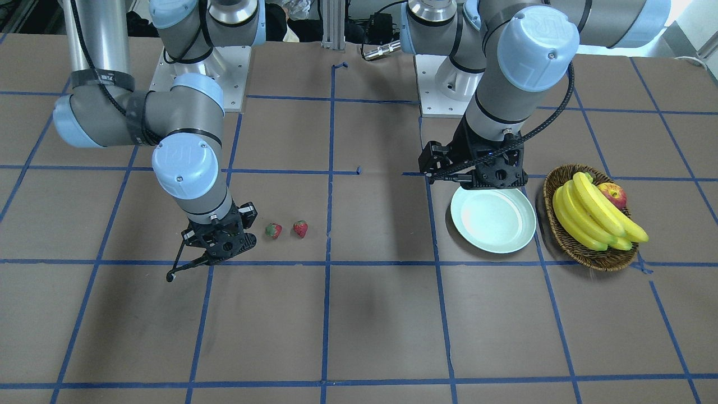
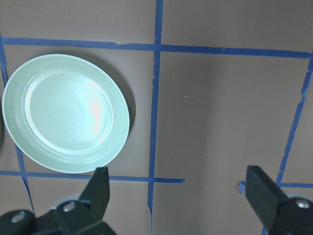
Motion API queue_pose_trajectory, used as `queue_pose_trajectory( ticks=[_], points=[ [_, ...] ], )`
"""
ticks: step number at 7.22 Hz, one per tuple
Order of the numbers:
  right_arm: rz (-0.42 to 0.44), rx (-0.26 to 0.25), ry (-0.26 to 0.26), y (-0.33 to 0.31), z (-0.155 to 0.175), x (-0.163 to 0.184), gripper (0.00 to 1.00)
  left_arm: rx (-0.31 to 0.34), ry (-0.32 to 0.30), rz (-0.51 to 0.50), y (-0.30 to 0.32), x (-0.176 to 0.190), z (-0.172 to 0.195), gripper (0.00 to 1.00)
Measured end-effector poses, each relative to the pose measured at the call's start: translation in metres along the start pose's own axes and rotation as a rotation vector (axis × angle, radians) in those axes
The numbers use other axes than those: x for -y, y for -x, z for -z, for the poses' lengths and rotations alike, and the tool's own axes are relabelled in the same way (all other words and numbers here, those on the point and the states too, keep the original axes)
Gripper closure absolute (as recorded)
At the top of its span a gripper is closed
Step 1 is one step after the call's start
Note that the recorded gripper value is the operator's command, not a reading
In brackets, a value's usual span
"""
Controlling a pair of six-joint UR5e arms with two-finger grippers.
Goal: Collect all strawberries into plate
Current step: 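Carry the strawberry toward the plate and release it on the table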
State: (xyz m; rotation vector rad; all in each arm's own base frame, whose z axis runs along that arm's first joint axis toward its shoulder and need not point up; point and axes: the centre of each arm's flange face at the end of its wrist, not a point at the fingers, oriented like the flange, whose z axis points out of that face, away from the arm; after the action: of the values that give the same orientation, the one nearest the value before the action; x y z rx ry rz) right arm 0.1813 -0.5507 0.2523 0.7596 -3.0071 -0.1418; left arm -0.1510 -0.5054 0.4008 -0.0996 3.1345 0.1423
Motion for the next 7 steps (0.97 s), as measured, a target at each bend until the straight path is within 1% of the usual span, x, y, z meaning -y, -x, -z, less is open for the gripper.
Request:
queue_pose_trajectory(
  ticks=[2, 3, 4, 5, 7],
  points=[
    [-0.055, -0.006, -0.044, 0.009, 0.046, 0.012, 1.0, -0.005, -0.018, 0.011, 0.008, 0.0, 0.008, 0.0],
    [-0.078, 0.002, -0.066, 0.031, 0.058, 0.02, 1.0, -0.006, -0.024, 0.013, 0.01, 0.0, 0.01, 0.0],
    [-0.099, 0.024, -0.083, 0.061, 0.064, 0.026, 1.0, -0.007, -0.029, 0.014, 0.011, 0.0, 0.012, 0.0],
    [-0.112, 0.042, -0.087, 0.092, 0.064, 0.03, 1.0, -0.007, -0.029, 0.013, 0.011, 0.0, 0.012, 0.0],
    [-0.119, 0.089, -0.078, 0.144, 0.052, 0.037, 1.0, -0.008, -0.027, 0.01, 0.01, -0.001, 0.012, 0.0]
  ],
)
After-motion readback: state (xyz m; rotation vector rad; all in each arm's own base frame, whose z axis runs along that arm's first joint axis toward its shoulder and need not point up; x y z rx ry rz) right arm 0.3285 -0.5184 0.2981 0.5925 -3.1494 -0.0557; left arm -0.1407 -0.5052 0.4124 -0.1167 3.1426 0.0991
